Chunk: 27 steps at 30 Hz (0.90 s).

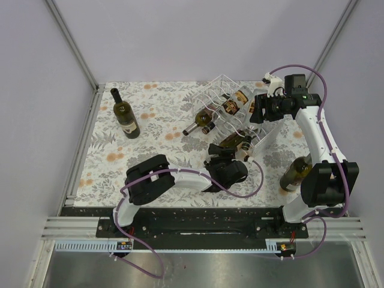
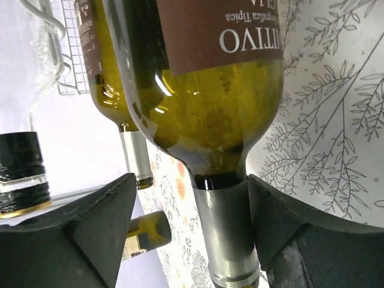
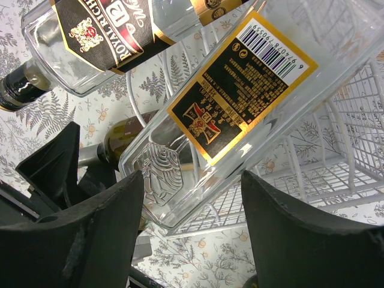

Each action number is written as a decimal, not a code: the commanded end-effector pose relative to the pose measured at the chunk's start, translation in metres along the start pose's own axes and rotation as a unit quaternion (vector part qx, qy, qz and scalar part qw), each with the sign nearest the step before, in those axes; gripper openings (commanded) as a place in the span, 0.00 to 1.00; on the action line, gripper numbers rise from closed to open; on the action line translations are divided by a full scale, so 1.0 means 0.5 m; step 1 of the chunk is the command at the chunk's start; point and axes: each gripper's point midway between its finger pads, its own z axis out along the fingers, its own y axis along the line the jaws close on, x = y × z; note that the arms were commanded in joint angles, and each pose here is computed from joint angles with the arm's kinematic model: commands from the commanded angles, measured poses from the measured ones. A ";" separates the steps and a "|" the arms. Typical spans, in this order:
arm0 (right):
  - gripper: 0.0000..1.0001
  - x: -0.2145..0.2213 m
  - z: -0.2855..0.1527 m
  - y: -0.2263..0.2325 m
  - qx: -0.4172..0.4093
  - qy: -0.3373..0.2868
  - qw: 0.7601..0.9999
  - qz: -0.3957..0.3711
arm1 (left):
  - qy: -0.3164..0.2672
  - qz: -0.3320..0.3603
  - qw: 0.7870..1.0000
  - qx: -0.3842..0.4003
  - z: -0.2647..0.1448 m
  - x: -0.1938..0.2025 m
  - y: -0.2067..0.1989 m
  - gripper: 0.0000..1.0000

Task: Put the wine bottle on the wine rack
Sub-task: Move the wine rack to the center of the board.

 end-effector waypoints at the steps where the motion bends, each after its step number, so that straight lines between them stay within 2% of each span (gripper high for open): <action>1: 0.71 0.043 0.011 0.007 0.000 0.039 0.999 -0.006 | -0.002 -0.035 0.999 -0.016 -0.019 0.002 0.040 0.77; 27: 0.71 0.054 0.013 0.007 0.000 0.043 0.999 -0.007 | 0.022 -0.021 0.999 0.032 -0.009 0.068 -0.055 0.78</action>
